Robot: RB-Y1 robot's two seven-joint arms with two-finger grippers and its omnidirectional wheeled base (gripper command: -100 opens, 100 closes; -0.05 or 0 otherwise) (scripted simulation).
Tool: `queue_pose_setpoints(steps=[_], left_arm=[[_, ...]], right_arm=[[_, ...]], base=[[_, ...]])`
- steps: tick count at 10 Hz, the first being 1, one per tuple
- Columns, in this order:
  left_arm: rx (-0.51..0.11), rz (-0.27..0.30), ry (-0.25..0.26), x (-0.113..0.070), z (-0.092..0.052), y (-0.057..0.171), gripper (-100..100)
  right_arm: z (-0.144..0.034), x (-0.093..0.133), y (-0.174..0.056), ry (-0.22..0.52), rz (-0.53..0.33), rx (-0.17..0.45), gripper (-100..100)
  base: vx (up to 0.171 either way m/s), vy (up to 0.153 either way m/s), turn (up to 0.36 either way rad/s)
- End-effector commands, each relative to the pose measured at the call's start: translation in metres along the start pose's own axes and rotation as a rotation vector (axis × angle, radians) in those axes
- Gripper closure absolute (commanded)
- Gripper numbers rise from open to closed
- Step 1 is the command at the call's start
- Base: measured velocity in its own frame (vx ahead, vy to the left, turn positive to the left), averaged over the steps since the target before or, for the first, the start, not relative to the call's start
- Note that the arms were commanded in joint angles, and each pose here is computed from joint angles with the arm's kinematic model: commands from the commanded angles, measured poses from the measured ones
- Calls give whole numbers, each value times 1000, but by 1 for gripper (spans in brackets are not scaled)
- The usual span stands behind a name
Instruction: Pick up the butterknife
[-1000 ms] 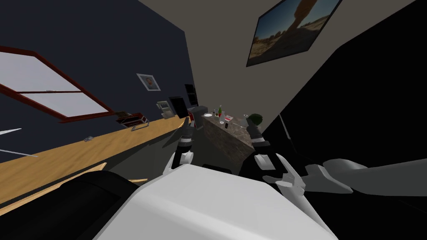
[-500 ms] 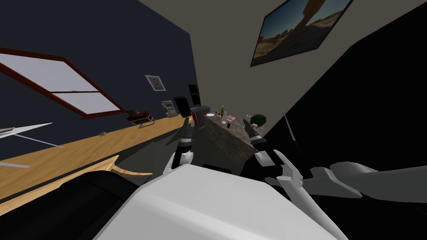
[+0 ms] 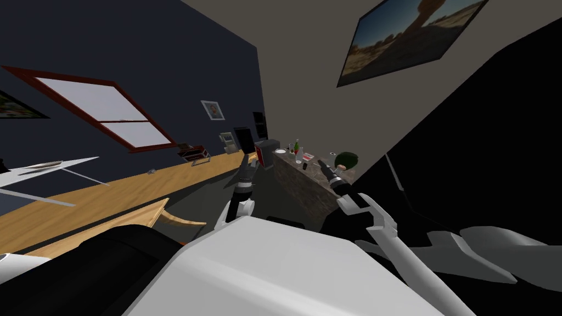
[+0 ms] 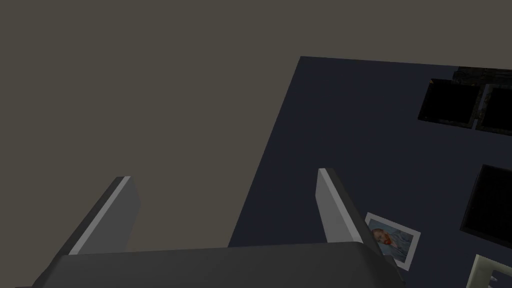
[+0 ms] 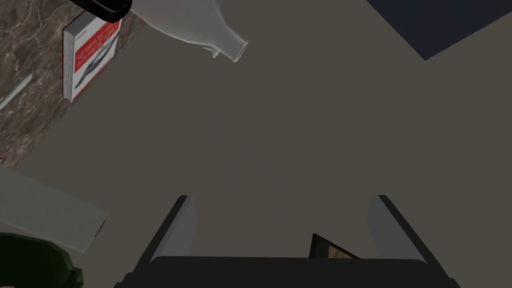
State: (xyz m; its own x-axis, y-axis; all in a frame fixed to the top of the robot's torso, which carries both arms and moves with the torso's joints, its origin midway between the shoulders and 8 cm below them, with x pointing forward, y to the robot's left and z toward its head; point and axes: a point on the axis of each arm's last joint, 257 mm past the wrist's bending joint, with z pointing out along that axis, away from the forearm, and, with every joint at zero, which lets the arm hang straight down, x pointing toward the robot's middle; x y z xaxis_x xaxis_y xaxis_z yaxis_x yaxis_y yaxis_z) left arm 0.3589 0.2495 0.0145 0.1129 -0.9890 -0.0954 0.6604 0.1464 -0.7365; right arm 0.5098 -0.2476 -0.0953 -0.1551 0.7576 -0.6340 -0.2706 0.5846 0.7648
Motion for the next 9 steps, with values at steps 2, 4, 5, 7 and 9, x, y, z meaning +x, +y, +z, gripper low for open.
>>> queue_pose_setpoints(steps=[2, 4, 5, 7, 9], left_arm=[[0, 0, 0, 0, 0, 0, 0], [0, 0, 0, 0, 0, 0, 0], [0, 0, 0, 0, 0, 0, 0], [0, 0, 0, 0, 0, 0, 0], [0, 0, 0, 0, 0, 0, 0]], right_arm=[[0, -2, -29, 30, -27, 82, -100], [-1, -2, -53, 53, -49, 149, -100], [-4, -3, -80, 75, -71, 221, -100], [-9, -6, -104, 94, -93, 286, -100], [-16, -9, -132, 112, -116, 362, -100]], base=[[22, 42, 55], [29, 42, 72], [41, 56, 66], [41, 49, 58], [52, 49, 50]])
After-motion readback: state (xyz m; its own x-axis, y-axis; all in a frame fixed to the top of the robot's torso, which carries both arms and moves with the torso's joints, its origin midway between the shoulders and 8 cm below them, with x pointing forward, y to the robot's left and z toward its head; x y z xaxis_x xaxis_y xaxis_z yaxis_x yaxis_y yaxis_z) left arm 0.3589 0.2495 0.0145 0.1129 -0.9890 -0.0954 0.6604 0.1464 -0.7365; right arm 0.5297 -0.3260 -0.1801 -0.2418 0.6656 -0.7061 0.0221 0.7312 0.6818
